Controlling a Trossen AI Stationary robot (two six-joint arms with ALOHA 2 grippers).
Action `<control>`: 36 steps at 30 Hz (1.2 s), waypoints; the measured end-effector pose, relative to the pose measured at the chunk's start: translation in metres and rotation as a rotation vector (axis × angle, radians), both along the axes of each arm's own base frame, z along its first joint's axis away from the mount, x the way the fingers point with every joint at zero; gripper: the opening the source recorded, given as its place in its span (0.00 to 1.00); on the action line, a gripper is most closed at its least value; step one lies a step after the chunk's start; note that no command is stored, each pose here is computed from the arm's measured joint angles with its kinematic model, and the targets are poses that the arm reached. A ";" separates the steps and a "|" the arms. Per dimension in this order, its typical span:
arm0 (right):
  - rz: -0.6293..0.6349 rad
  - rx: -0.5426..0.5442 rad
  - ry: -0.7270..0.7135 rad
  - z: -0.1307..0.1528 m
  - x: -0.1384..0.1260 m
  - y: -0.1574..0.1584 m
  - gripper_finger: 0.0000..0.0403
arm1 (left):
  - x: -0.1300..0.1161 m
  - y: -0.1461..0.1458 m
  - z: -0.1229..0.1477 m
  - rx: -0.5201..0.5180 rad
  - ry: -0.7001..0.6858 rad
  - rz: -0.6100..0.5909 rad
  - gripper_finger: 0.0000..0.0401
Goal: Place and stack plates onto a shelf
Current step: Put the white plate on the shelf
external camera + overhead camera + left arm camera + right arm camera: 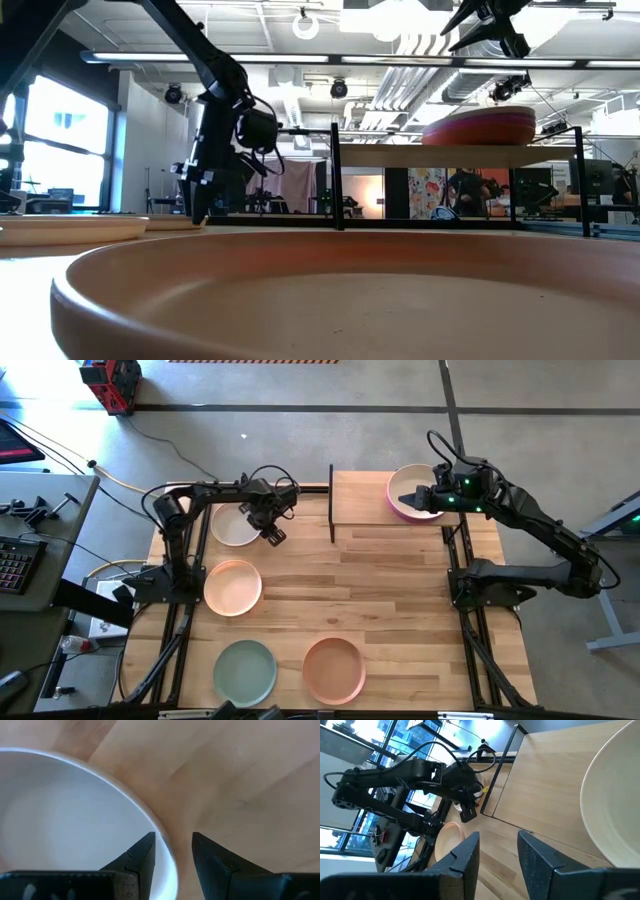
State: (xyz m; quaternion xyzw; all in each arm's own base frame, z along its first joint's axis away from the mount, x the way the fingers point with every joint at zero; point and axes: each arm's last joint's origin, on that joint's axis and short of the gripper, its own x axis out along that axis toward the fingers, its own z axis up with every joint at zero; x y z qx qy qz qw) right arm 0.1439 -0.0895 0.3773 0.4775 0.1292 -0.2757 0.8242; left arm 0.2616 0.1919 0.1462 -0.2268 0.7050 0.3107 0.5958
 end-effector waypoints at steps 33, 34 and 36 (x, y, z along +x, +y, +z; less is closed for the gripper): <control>0.024 -0.042 0.018 0.000 0.000 0.000 0.28 | 0.003 -0.018 0.011 -0.036 0.058 -0.251 0.01; 0.024 -0.041 0.019 0.000 0.001 0.000 0.28 | 0.003 -0.020 0.017 -0.019 0.048 -0.267 0.01; 0.024 -0.041 0.019 0.000 0.001 0.000 0.28 | 0.002 -0.023 0.029 0.006 0.018 -0.279 0.01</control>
